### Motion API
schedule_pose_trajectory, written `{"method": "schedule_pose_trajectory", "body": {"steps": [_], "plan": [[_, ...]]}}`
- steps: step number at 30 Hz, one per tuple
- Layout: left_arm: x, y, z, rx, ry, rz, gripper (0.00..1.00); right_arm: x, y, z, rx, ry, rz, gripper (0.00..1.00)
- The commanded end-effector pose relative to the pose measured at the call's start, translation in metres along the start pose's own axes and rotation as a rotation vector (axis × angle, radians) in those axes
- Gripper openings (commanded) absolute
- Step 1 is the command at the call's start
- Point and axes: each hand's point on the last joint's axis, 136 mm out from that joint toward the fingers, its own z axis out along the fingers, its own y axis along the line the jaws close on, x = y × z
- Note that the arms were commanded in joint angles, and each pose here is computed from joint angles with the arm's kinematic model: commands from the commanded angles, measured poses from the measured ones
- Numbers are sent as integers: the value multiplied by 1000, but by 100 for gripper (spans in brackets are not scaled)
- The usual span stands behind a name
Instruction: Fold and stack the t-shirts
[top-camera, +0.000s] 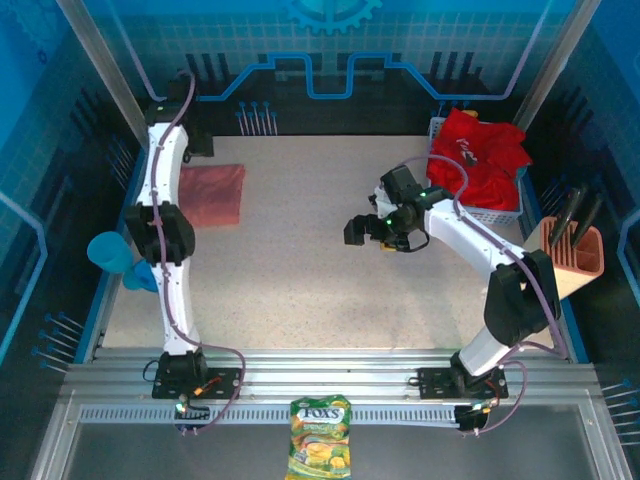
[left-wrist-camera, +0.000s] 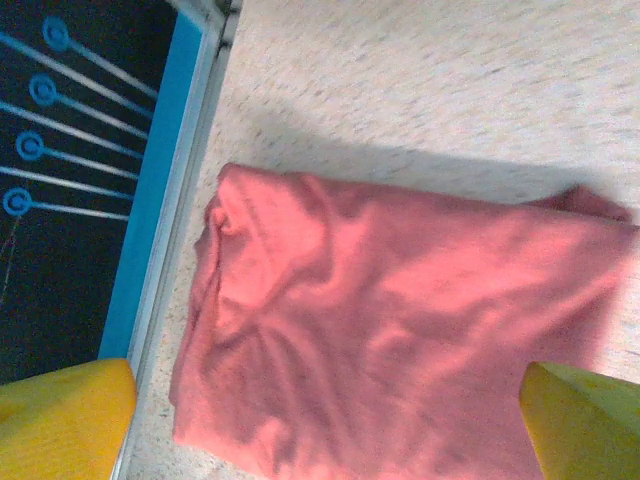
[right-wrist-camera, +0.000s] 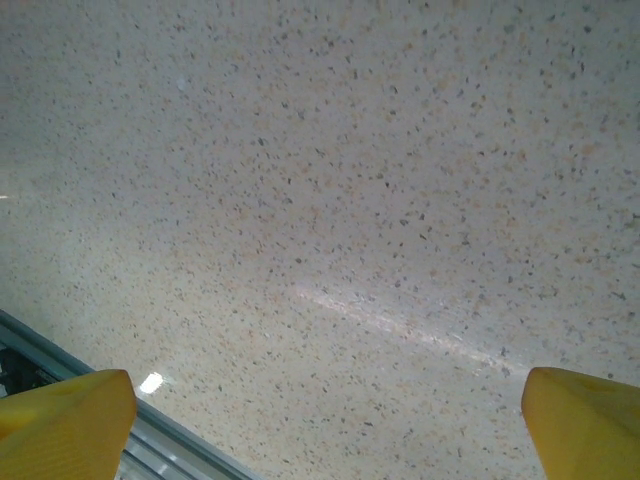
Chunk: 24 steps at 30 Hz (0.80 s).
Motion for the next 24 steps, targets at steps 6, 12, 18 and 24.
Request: {"method": "schedule_pose_trajectory", "body": {"steps": [6,12,18,24], "plan": [[7,-65,-85,302,-122,-64,99,-28,0,-27,26,-148,-57,100],[35,-95,-131,558,-259,-105,99,-30,-20,-50,108,-250,-104,100],[89,-88,-132,587,-326,-97,99,-31,-66,-71,258,-440,-182,100],[150,-82,-99,533,-348,-27,99,-29,-91,-77,371,-710,-409,100]]}}
